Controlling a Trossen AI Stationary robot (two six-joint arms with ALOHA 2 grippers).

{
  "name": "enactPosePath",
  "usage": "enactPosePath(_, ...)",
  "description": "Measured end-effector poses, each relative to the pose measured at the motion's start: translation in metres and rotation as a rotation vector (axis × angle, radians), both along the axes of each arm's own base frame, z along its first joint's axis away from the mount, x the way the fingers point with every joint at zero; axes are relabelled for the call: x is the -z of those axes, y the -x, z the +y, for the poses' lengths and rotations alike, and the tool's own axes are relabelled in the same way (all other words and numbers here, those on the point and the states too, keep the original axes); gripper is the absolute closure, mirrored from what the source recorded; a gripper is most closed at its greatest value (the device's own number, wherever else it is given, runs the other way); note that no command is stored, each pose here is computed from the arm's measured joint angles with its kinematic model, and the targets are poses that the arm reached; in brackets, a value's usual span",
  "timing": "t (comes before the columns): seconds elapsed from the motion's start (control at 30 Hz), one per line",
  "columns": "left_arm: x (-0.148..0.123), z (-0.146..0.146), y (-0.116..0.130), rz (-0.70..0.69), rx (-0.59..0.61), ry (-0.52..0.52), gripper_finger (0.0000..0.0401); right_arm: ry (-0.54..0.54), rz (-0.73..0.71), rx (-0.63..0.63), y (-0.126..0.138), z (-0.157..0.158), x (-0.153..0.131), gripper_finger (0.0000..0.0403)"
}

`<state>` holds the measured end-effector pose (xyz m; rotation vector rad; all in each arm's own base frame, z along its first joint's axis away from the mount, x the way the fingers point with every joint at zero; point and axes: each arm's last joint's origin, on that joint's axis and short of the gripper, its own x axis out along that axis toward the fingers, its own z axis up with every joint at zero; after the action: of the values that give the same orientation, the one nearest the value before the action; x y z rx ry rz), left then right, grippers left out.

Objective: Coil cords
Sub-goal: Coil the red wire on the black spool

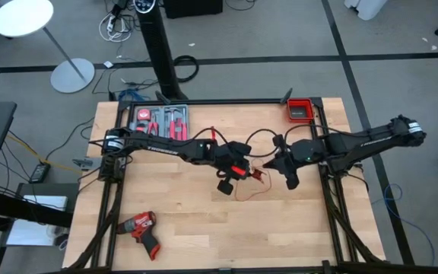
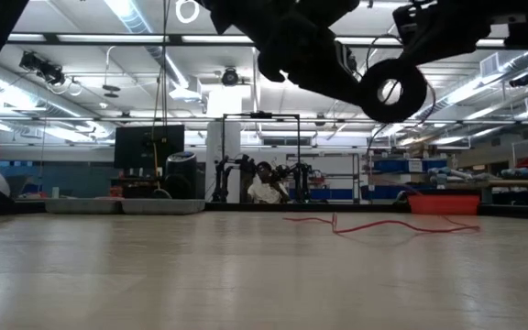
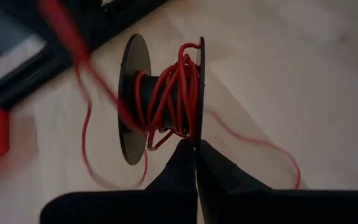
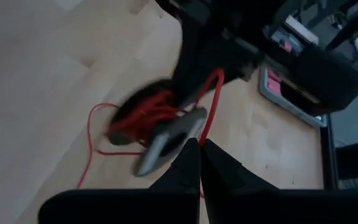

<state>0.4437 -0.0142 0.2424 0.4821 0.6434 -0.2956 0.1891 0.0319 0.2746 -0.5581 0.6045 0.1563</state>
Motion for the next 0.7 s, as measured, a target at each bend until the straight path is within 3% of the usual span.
enactPosePath(0.17,-0.002,0.002,0.007,0.055,-0.114,-0.057,0.0401,-0.003,-0.004,0.031,0.012,0.005,-0.004,0.0403)
enactPosePath(0.33,-0.016,-0.001,0.018,0.064,-0.204,-0.156,0.0401,-0.085,0.017,0.063,0.022,0.009,-0.004,0.0403)
enactPosePath(0.5,-0.040,-0.004,0.028,0.005,-0.257,-0.242,0.0401,-0.166,0.087,0.129,0.026,0.010,0.001,0.0403)
enactPosePath(0.7,-0.049,-0.015,0.042,0.046,-0.254,-0.305,0.0401,-0.236,0.157,0.173,0.033,0.016,0.006,0.0403)
